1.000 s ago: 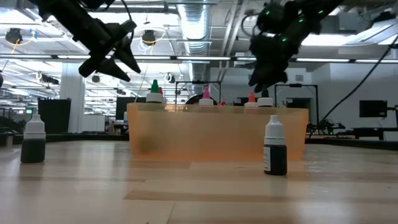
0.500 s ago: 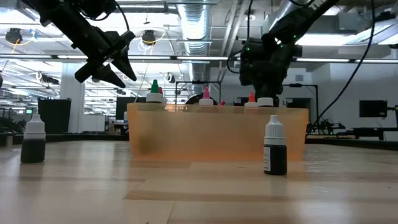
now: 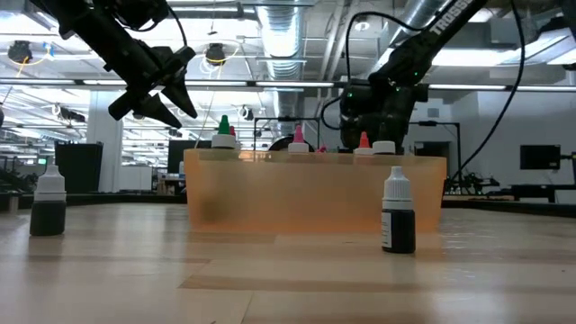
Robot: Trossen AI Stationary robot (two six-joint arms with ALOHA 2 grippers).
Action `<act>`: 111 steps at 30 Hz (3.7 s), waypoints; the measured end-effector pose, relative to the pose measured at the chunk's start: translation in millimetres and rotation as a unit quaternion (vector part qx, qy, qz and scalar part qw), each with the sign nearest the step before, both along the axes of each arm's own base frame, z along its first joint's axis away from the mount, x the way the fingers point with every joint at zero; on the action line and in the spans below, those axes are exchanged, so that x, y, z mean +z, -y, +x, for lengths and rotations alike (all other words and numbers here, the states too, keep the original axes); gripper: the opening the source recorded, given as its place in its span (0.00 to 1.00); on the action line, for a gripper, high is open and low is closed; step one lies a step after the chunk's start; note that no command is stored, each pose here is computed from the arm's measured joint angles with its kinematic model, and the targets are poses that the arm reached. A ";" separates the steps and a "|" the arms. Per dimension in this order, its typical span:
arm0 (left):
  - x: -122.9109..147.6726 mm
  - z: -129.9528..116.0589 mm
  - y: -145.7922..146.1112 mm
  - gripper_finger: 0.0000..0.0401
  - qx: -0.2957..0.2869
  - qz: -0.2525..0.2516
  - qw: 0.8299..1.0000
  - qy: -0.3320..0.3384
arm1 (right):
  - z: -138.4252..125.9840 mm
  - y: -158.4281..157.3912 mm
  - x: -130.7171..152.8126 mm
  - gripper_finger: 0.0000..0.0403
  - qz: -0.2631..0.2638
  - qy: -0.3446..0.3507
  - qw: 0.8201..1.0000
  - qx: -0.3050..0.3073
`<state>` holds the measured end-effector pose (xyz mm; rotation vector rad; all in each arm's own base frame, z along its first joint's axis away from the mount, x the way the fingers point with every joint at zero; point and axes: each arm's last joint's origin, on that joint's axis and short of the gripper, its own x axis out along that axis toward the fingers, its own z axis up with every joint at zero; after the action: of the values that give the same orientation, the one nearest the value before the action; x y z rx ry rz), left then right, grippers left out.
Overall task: Pick & Place food coloring
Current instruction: Put the small brown food coloring bottle into the orange container
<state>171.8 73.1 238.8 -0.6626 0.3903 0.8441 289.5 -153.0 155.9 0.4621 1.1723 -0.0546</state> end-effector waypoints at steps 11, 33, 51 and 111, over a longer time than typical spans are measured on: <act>0.0 0.3 0.3 0.47 -0.006 -0.004 1.000 0.001 | 10.5 -16.6 3.4 0.52 -0.006 -0.001 1.000 0.025; -0.2 1.1 1.7 0.47 -0.032 -0.016 0.999 0.003 | 22.1 -38.3 5.8 0.54 -0.023 -0.006 0.999 0.036; -0.2 1.1 1.6 0.47 -0.033 -0.011 0.999 0.000 | 20.7 -28.1 6.3 0.54 -0.071 -0.009 0.997 0.032; 0.1 0.8 0.9 0.47 -0.023 -0.004 1.000 -0.002 | 3.9 -28.7 -20.3 0.54 -0.120 -0.053 0.991 0.012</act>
<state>172.6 72.2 238.8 -0.6573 0.4107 0.8009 293.3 -124.3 135.6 0.2353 1.2566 -0.1988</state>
